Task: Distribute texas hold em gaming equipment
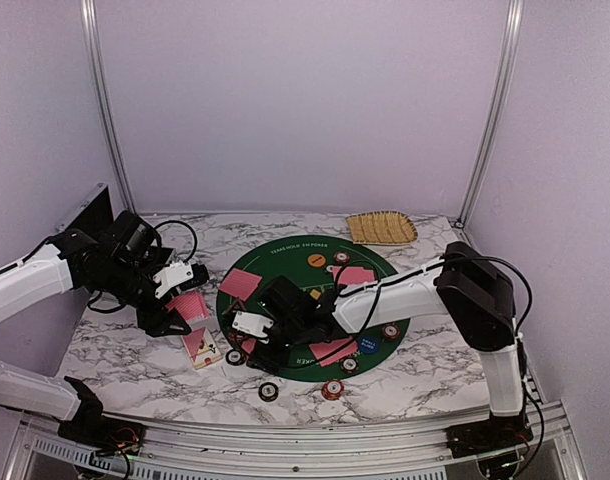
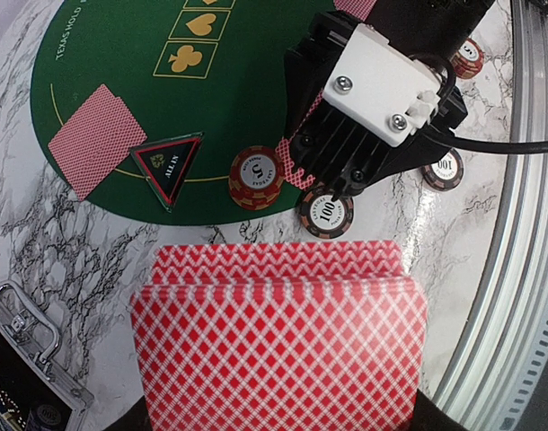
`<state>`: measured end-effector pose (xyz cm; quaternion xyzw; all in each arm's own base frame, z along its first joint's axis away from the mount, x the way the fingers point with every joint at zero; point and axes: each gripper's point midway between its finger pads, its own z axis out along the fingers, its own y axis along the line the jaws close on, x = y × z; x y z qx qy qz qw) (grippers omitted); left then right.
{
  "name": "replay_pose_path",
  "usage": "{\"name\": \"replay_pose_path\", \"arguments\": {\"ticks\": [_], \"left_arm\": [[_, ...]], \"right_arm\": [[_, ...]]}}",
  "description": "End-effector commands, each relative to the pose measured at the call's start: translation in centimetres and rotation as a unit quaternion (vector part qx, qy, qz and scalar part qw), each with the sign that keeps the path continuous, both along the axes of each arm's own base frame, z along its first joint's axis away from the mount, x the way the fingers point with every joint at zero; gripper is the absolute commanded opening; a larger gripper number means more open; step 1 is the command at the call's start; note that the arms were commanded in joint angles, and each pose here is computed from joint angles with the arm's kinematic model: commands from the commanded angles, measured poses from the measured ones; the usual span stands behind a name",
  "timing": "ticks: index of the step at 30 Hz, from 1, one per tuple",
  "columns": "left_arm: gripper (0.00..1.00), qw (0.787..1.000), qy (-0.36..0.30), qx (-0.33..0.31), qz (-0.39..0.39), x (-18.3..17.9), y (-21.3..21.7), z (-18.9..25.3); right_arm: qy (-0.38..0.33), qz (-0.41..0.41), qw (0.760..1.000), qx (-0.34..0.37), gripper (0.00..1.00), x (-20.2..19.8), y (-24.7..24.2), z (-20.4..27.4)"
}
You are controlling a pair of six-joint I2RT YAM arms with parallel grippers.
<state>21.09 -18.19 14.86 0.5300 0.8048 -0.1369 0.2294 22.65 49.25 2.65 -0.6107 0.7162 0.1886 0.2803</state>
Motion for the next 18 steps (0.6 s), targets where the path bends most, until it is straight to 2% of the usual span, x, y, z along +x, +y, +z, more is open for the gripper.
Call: {"name": "replay_pose_path", "arguments": {"ticks": [1,14,18], "left_arm": [[0.0,1.0,-0.007,-0.014,-0.004,0.1,-0.3,1.4],[0.0,1.0,-0.007,-0.016,-0.004,0.2,-0.4,1.5],[0.0,1.0,-0.006,-0.016,-0.003,0.1,-0.4,1.5]], "right_arm": [[-0.024,-0.015,0.998,-0.054,0.68,-0.3,-2.9,-1.5],[-0.06,-0.072,0.995,-0.042,0.5,0.3,-4.6,0.2],[-0.065,-0.079,0.994,-0.035,0.48,0.5,-4.6,0.7]]}}
